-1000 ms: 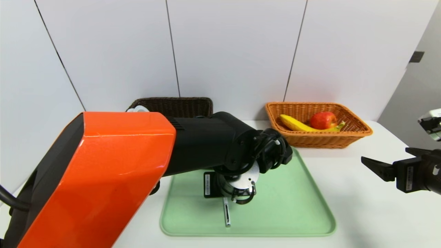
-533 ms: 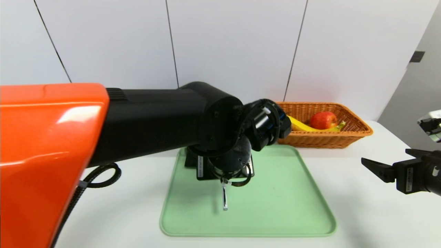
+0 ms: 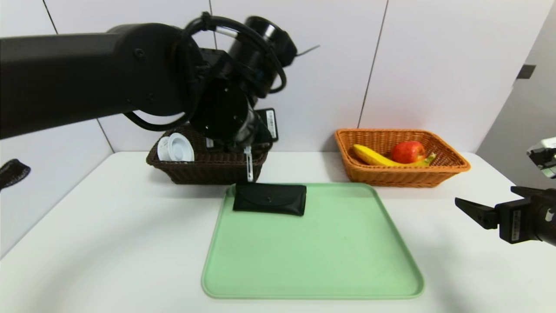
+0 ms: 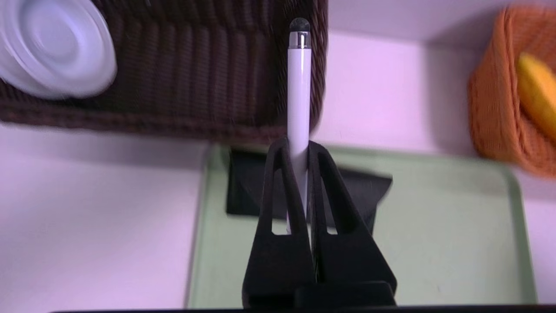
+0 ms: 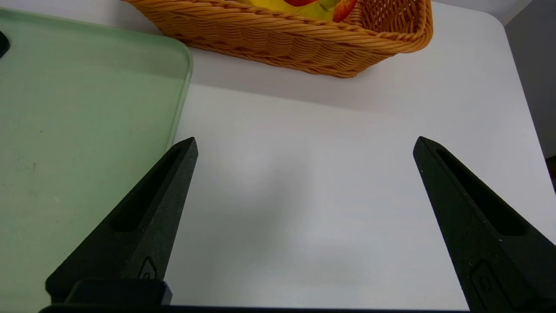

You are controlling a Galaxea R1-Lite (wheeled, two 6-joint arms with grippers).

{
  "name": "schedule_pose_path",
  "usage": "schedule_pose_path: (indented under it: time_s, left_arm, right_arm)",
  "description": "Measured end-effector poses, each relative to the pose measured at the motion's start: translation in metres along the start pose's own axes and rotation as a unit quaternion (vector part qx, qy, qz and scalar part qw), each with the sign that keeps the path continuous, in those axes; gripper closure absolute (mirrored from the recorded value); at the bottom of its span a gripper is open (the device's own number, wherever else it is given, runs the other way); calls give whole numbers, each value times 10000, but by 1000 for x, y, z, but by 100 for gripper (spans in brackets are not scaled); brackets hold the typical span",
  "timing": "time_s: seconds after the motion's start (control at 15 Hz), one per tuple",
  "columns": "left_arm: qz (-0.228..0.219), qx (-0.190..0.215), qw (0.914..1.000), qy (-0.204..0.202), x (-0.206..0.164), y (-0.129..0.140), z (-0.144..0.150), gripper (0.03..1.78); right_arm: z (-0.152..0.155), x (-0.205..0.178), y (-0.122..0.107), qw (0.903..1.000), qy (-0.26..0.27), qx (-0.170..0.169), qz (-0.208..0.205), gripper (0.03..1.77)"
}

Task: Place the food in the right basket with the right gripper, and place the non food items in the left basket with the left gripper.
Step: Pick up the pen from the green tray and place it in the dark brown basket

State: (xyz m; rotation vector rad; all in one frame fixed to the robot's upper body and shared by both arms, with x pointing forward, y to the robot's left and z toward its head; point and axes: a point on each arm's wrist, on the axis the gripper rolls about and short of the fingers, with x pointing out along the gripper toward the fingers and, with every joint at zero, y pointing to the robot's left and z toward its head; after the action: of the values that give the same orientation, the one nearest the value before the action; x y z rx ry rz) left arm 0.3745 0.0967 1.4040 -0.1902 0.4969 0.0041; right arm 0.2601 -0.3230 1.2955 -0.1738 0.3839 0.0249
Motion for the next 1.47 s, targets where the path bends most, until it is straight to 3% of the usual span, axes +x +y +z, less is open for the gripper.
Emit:
schedule_pose_path:
  time_s: [0.27, 0.53, 1.13, 1.47]
  left_arm:
    - [143, -215, 9948, -987, 22, 30, 42, 174]
    - [372, -306, 9900, -1325, 61, 44, 51, 174]
    - [1415, -131, 9872, -719, 172, 107, 24, 174]
    - [1755, -111, 9833, -463, 207, 131, 7, 174]
  right_arm:
    - [3, -1, -1, 10000, -60, 10, -12, 9]
    - [4, -1, -1, 10000, -83, 24, -17, 9]
    - [4, 0, -2, 10000, -70, 47, -54, 9]
    - [4, 1, -2, 9999, -52, 135, -51, 9]
